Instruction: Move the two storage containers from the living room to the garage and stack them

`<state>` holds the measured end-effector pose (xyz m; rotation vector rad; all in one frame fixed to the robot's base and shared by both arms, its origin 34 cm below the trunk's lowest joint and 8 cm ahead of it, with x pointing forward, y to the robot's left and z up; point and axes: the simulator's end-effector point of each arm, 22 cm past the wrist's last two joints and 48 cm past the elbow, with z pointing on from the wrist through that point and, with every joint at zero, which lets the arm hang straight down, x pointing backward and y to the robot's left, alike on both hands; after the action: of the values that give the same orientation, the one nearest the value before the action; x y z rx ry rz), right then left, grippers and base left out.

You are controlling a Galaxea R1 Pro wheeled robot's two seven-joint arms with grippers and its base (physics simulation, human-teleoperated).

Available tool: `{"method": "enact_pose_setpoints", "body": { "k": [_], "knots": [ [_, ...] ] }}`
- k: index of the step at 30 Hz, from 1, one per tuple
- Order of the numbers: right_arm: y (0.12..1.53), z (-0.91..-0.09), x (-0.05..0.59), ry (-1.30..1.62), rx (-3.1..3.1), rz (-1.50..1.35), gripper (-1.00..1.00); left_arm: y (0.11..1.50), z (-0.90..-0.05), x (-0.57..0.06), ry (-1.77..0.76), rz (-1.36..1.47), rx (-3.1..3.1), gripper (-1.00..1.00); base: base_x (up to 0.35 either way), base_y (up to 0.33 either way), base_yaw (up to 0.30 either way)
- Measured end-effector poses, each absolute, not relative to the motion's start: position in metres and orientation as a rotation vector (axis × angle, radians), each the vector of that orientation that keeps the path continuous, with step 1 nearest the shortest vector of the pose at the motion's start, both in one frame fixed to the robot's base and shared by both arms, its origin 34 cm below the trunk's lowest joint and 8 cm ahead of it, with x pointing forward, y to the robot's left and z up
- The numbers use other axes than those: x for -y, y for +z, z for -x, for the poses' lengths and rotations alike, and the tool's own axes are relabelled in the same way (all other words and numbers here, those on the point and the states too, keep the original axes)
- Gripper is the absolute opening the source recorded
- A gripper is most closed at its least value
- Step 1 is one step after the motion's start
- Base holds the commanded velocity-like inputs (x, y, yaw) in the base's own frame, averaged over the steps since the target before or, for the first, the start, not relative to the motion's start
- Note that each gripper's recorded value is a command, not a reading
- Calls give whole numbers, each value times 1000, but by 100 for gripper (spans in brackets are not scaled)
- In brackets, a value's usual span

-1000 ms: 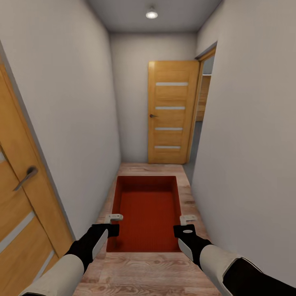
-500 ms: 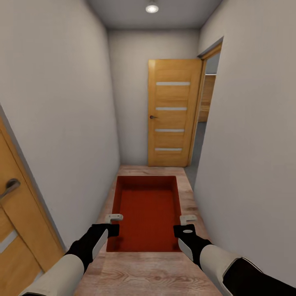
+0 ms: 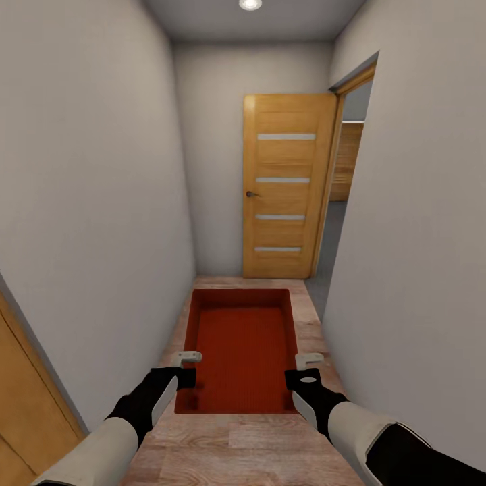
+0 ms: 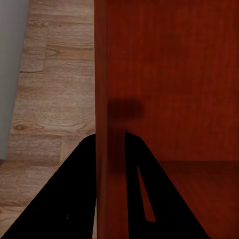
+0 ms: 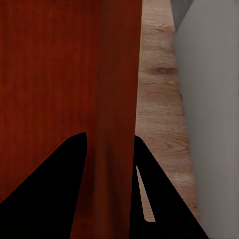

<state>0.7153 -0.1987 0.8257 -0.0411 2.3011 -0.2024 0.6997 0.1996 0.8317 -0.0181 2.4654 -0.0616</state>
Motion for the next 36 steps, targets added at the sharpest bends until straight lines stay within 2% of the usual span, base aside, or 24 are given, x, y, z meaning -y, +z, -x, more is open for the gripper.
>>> {"method": "enact_pose_setpoints", "body": {
  "k": [36],
  "knots": [
    [825, -715, 199, -202, -2302, 41, -100, 832, -700, -200, -61, 17, -2466, -100, 322, 0, 0]
  ]
}}
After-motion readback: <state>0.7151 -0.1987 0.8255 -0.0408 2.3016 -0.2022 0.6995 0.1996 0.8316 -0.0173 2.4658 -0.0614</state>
